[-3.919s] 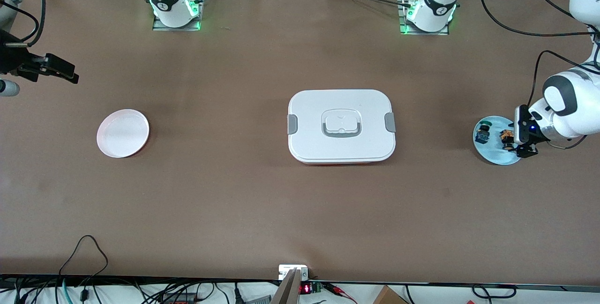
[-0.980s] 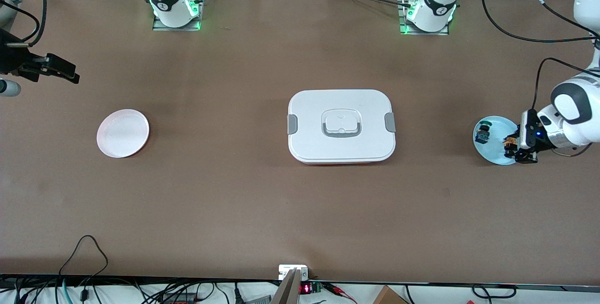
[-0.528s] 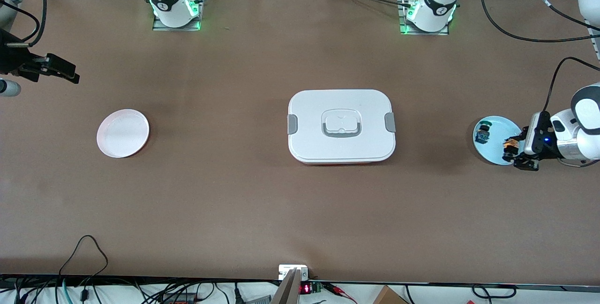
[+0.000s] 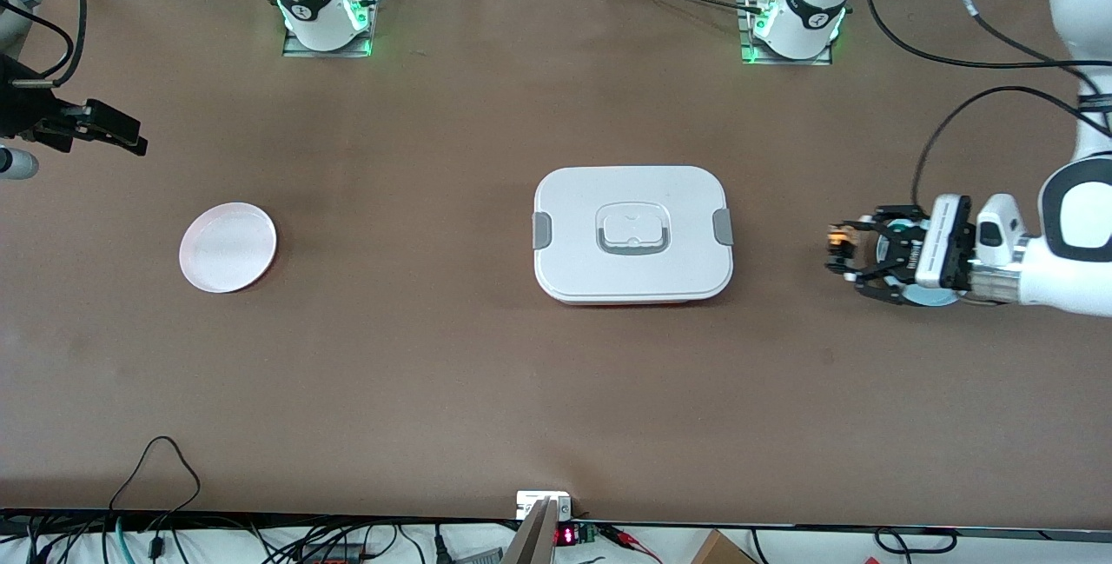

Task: Transfer orange switch to right arm and place
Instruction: 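Lift the orange switch with the left gripper and carry it over the box, then hold the switch out with the left gripper while the right gripper reaches it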

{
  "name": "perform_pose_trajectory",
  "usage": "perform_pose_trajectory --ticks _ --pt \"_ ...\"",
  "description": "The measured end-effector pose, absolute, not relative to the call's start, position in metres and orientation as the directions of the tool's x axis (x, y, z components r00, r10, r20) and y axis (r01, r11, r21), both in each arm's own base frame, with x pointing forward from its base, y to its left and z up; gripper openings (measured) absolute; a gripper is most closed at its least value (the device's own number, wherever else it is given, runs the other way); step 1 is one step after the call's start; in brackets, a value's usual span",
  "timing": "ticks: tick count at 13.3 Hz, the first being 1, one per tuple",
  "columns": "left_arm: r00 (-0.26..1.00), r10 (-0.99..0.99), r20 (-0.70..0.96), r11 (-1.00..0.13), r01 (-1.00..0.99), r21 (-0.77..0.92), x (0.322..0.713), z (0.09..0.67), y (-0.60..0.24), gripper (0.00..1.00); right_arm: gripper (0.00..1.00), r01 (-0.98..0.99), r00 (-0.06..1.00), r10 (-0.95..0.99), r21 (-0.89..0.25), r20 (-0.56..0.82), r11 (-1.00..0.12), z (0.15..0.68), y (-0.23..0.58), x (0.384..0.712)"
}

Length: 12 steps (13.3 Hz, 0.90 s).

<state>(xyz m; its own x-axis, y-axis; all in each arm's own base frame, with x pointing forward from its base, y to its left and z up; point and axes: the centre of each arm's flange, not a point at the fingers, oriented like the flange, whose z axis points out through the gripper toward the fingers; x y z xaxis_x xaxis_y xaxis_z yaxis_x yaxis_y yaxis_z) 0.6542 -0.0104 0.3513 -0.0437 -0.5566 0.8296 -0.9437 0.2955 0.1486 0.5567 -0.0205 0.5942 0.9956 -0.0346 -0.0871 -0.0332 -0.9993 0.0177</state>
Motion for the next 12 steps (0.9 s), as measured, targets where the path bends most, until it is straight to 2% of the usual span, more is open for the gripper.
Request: perform_pose_trajectory --ticks 6,8,12 --pt "0.123 -0.16 0.979 0.381 -0.908 0.176 0.644 0.373 -0.217 0.72 1.0 -0.033 0.997 -0.032 -0.01 -0.073 -0.999 0.597 -0.017 0.559" --pt "0.144 -0.083 0.986 0.325 -0.931 0.163 0.641 0.383 -0.276 0.72 1.0 -0.036 0.997 -0.03 -0.081 -0.073 -0.996 0.598 -0.009 0.56" --pt "0.224 0.018 0.974 0.181 -0.959 0.218 0.625 0.396 -0.376 0.72 1.0 -0.04 0.997 -0.015 -0.311 -0.08 -0.95 0.6 0.018 0.561"
